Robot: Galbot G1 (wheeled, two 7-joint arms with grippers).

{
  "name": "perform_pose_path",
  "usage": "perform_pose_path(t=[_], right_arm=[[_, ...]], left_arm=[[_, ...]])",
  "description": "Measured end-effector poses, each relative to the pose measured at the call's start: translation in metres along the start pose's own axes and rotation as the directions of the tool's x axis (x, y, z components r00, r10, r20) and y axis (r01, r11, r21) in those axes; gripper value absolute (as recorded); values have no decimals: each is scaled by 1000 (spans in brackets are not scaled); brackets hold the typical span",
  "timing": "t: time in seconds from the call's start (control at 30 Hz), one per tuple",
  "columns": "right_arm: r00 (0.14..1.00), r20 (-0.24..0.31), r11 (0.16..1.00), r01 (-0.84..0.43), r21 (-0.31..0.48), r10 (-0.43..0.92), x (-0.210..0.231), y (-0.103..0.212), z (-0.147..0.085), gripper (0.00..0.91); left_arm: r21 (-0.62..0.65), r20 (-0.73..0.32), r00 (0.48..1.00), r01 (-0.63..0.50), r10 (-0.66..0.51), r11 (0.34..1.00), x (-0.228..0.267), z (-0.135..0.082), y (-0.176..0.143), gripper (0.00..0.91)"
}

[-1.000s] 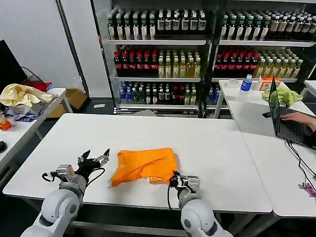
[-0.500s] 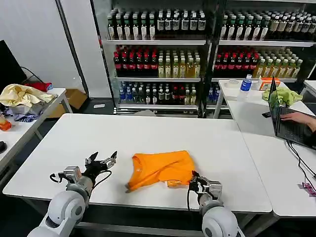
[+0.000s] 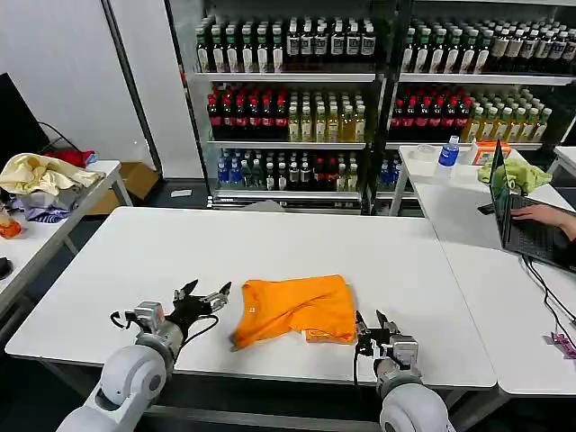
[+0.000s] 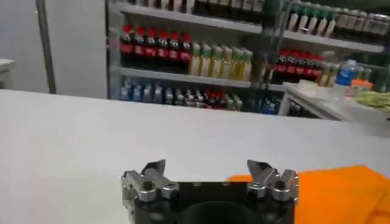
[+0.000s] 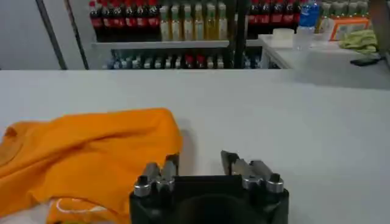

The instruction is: Fold and organize the clothes.

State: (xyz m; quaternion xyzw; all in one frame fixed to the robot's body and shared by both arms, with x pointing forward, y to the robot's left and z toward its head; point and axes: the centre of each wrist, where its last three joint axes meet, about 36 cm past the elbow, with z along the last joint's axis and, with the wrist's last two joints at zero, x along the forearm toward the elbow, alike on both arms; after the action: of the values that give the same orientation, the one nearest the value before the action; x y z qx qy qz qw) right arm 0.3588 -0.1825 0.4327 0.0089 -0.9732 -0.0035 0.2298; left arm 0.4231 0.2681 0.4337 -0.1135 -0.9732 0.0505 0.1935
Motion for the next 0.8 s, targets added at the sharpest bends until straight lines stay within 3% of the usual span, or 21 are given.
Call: perform_pose_path(t=[0.27,0.43,0.6,0.8], right_arm=[[999,36,999,-32,28,31,3,-3,3,907],[988,138,994,-77,77,66,4,-11,3,907],[958,276,988,-109,108,75,5,-19,4,907],[920,383,985,-135,105,85,10,-23,6,907]], left_arm=[[3,40,999,1,-1,1000,-12,10,-15,907],[0,142,989,30,-30,1000,-9,12,-19,907],[-24,241,969,67,-59,997,-1,14,-17,907],[-32,308,948,97,-83,995,6,18,-16,907]])
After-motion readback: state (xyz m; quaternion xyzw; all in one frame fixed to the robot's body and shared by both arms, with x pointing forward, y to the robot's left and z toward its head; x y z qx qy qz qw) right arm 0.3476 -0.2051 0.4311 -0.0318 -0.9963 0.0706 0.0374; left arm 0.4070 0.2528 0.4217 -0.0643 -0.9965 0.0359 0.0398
